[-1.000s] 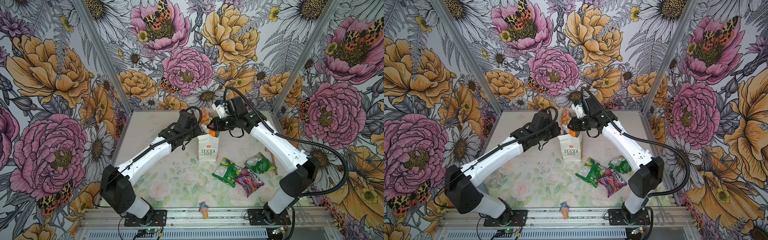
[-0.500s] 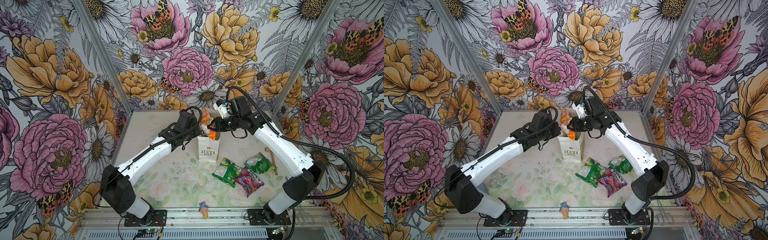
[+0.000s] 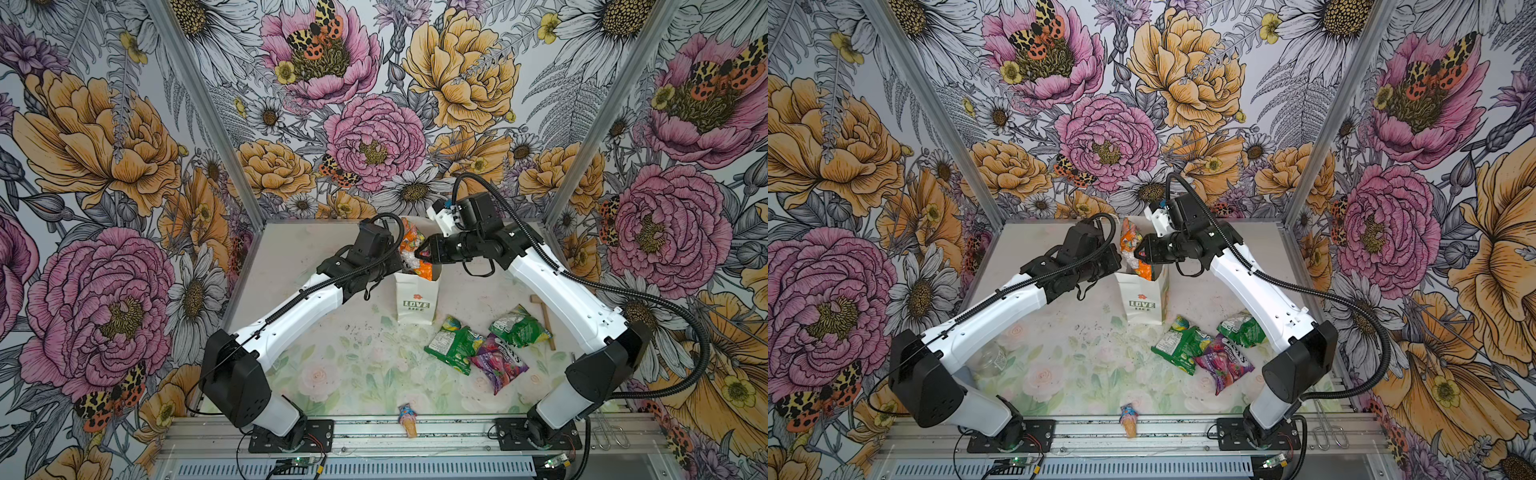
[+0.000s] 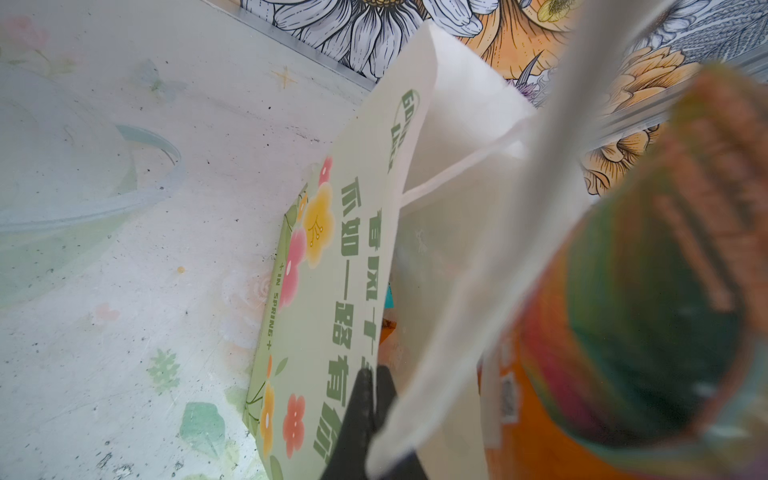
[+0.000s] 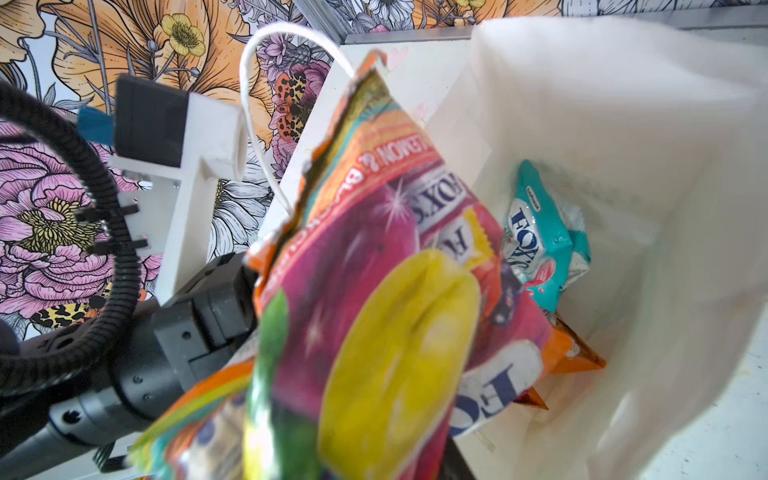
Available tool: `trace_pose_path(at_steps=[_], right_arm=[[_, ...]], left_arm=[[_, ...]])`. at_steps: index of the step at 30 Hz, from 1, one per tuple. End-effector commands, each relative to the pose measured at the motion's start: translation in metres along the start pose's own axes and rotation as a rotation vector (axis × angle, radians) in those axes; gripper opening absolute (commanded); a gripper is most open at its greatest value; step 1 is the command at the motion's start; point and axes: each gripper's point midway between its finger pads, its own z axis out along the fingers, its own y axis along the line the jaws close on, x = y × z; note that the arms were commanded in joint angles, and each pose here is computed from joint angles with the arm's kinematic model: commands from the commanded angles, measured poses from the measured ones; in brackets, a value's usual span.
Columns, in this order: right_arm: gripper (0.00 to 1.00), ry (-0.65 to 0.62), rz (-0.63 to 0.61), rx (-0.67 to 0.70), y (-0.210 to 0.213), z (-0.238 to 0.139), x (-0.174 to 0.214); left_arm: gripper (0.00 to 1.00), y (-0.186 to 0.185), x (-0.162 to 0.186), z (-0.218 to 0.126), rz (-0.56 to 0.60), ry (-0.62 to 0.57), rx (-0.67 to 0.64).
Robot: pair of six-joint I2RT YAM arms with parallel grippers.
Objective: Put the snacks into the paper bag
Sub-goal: 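Lower the Fox's fruit candy bag into the paper bag and open the right gripper, then withdraw the right gripper from the paper bag toward the purple Fox's berries bag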
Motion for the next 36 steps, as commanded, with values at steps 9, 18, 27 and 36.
trace_pose_path(at_steps=[9,18,27,36], right_arm=[[0.35,-0.039,-0.018,0.002,0.009,-0.015,-0.004],[0.39,-0.054,-0.025,-0.005,0.013,-0.021,-0.006],[0.43,-0.085,-0.044,-0.008,0.020,-0.036,-0.009],[0.47,-0.117,-0.086,0.015,0.026,-0.062,-0.009]], left_arm=[[0.00,0.000,0.006,0.003,0.002,0.033,-0.002],[0.00,0.002,0.007,0.004,0.001,0.034,-0.008],[0.00,0.001,0.007,0.004,0.001,0.036,-0.002],[0.00,0.002,0.008,0.005,0.000,0.040,-0.005]])
